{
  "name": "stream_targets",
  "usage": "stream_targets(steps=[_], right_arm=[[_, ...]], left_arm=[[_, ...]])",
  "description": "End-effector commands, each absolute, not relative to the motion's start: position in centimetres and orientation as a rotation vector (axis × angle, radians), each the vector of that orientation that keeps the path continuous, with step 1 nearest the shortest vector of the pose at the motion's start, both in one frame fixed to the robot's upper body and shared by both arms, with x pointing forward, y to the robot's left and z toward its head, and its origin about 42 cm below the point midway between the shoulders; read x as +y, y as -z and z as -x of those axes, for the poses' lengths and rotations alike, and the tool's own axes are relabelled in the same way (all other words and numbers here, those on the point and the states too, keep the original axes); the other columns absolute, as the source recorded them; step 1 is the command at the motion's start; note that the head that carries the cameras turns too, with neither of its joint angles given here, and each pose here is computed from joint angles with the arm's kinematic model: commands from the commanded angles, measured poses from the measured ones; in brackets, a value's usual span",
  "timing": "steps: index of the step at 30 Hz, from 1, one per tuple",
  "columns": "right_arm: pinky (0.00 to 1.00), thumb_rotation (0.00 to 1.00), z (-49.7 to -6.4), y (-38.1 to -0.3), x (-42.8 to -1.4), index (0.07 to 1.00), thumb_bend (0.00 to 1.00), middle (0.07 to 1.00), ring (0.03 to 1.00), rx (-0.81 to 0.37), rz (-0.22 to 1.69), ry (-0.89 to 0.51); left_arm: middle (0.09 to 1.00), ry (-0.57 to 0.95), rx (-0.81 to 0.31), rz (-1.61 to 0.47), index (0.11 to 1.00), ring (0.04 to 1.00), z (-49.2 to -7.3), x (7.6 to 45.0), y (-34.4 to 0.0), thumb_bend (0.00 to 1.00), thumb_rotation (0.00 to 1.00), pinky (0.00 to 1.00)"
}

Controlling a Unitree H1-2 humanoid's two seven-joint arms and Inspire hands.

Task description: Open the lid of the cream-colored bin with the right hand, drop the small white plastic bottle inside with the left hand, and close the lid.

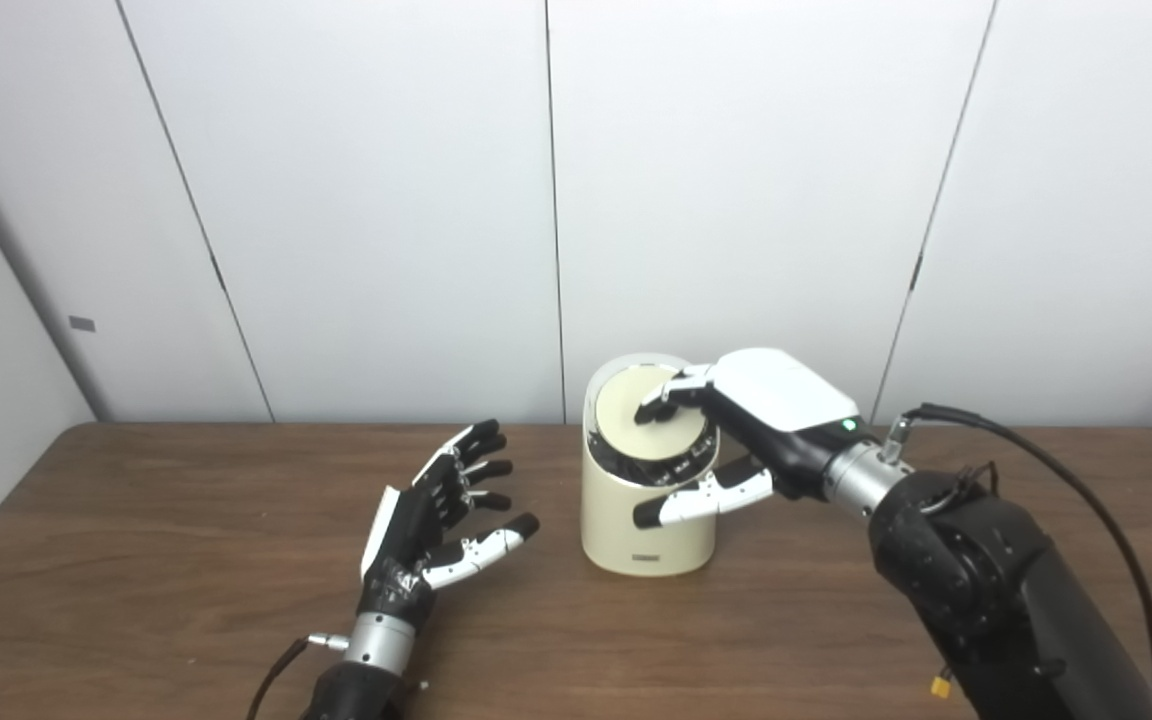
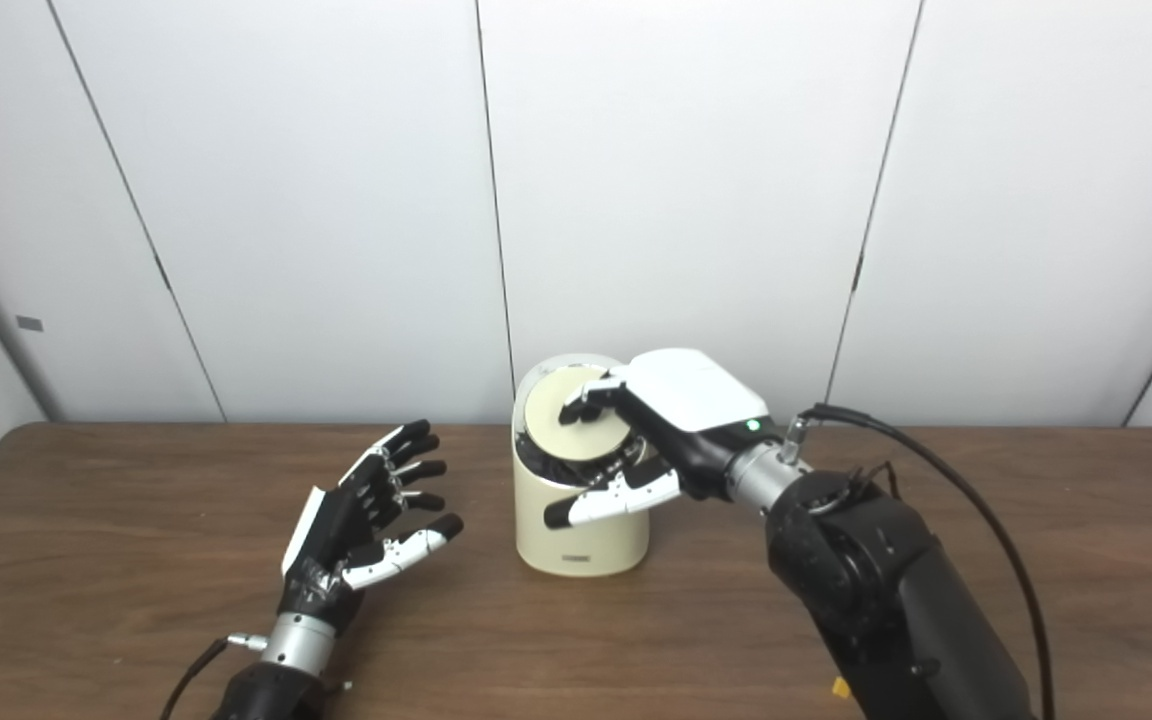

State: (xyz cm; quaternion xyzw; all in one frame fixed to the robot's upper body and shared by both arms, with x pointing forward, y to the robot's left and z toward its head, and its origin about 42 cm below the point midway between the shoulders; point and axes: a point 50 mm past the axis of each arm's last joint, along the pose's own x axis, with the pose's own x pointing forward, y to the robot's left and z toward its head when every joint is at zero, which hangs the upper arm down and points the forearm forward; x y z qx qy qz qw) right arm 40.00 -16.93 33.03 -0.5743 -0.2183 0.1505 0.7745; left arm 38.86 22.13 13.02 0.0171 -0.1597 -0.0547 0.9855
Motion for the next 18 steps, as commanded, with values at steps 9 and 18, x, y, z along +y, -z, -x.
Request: stream_targets(steps=[9, 18], right_arm=[[0.68, 0.56, -40.5, -34.8, -18.3, 0.841, 0.66, 0.865, 0.843, -0.535, 0.973, -0.089], [0.65, 0.36, -40.3, -29.9, -21.9, 0.856, 0.67, 0.870, 0.811, -0.441, 0.712, 0.053]], left_arm=[[0.846, 0.111, -0.362, -0.050, 0.863, 0.774, -39.2, 22.2, -14.1, 0.70, 0.08, 0.63], [0.851, 0.122, -0.368, -0.023, 0.867, 0.777, -39.0, 22.3, -14.2, 0.69, 0.06, 0.63]])
